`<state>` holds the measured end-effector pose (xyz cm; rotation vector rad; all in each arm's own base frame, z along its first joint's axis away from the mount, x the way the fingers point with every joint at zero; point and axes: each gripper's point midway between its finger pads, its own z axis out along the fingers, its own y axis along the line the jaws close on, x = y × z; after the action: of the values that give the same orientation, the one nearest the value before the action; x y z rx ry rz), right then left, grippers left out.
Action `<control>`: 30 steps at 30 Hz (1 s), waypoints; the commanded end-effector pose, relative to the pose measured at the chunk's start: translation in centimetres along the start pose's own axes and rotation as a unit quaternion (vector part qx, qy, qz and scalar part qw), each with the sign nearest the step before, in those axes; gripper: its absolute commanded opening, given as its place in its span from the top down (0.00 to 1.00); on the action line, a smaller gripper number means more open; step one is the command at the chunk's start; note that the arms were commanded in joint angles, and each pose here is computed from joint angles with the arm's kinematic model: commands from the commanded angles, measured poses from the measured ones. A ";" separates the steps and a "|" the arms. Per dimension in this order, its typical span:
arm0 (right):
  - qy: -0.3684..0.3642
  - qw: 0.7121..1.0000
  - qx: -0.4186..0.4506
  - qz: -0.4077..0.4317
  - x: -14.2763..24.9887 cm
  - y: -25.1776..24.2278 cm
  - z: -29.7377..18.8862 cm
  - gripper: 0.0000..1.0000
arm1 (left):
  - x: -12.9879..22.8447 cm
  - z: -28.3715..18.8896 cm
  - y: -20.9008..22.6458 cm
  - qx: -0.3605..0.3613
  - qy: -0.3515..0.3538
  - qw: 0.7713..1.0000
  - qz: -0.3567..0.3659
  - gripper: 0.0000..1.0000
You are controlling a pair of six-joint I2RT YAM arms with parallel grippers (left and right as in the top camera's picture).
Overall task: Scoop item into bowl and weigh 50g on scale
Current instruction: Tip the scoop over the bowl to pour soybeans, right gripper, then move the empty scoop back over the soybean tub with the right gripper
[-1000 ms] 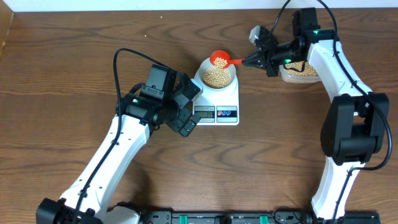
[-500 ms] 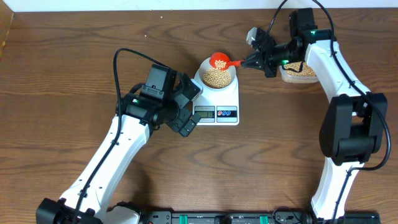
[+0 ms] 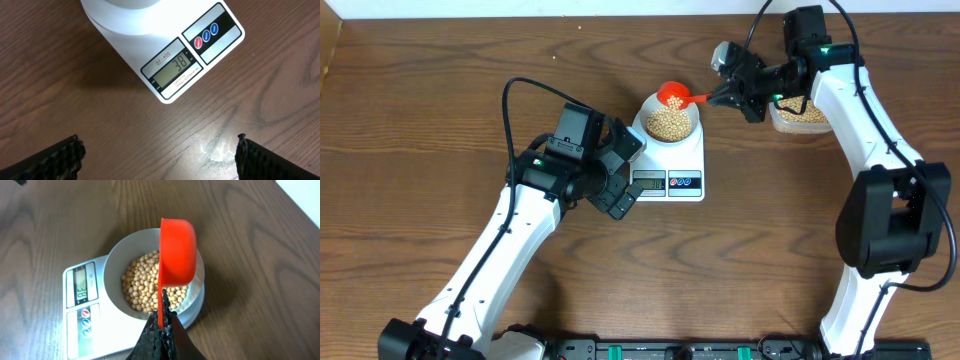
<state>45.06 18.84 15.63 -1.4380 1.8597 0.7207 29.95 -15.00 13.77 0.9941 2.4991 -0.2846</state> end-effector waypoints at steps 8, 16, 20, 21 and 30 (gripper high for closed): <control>0.074 0.994 0.059 -0.053 -1.4 0.0 -0.7 0.99 | -1.1 -0.9 -0.1 0.001 -0.019 1.000 0.008 0.02; 0.096 0.992 0.060 -0.065 -1.5 0.7 0.3 0.99 | -1.1 -0.9 -0.1 0.001 -0.018 1.000 0.009 0.02; 0.095 0.992 0.058 -0.067 -1.6 0.8 0.4 0.99 | -1.1 -0.9 -0.1 0.001 -0.019 1.000 0.008 0.02; 0.095 0.992 0.058 -0.067 -1.6 0.8 0.4 0.99 | -1.2 -0.9 -0.1 0.001 -0.019 1.000 0.008 0.02; 0.059 0.995 0.044 -0.065 -3.1 1.5 -0.1 0.99 | -1.1 -0.9 -0.1 0.001 -0.018 1.000 0.008 0.02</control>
<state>44.44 20.26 14.89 -1.5788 1.9360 0.4549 29.94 -15.00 13.75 0.9942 2.4994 -0.2846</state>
